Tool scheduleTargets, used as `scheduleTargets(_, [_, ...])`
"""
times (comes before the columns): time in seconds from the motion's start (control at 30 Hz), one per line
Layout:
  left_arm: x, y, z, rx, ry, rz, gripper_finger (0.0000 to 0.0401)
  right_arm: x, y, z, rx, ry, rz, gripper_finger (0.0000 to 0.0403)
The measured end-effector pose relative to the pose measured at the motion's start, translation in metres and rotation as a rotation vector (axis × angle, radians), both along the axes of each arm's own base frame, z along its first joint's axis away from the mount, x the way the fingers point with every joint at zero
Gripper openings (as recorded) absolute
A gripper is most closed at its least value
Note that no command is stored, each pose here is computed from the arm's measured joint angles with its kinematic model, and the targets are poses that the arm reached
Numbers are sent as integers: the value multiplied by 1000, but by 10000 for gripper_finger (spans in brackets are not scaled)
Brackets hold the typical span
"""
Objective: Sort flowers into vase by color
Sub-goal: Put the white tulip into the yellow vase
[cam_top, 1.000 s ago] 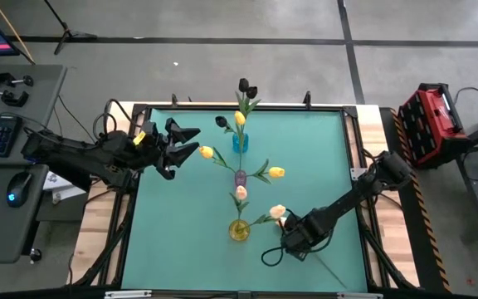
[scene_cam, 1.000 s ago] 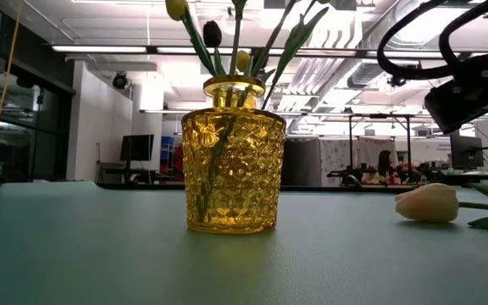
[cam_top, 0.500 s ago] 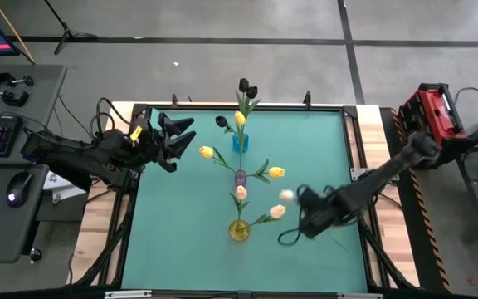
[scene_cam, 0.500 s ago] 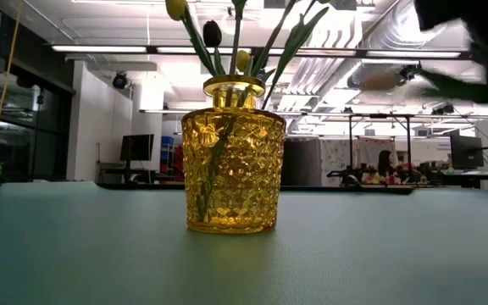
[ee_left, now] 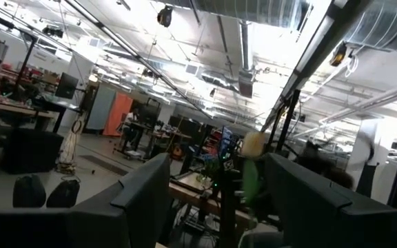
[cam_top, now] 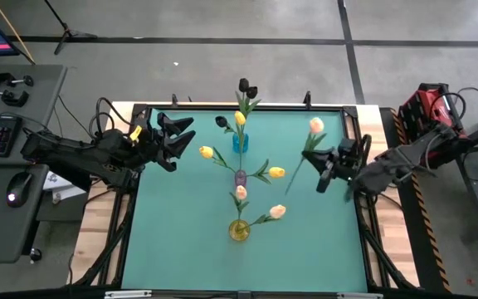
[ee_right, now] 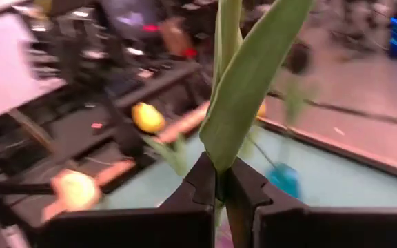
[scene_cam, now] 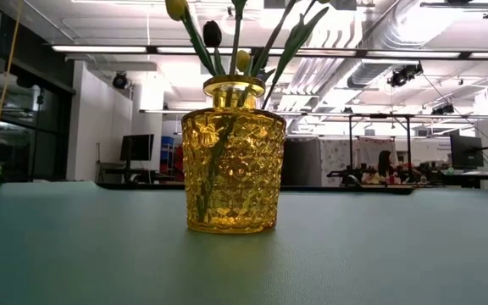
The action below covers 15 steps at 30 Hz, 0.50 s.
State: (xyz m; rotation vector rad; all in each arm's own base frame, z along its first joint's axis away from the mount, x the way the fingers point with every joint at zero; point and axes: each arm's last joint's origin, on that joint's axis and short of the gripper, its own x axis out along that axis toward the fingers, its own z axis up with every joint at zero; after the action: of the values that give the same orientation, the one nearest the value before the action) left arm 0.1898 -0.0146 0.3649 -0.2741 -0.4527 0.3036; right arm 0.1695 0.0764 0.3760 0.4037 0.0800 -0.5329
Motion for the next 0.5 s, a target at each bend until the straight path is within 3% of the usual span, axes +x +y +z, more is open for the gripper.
scheduleTargets(0.13, [0, 0, 0, -1, 0, 1, 227, 27, 8, 10, -74, -61, 143, 0])
scheduleTargets(0.3, [0, 0, 0, -5, -2, -2, 227, 74, 18, 2, -146, -128, 320, 0])
scheduleTargets(0.5, [0, 0, 0, -39, -16, -18, 227, 114, 19, -21, -111, -140, 424, 0])
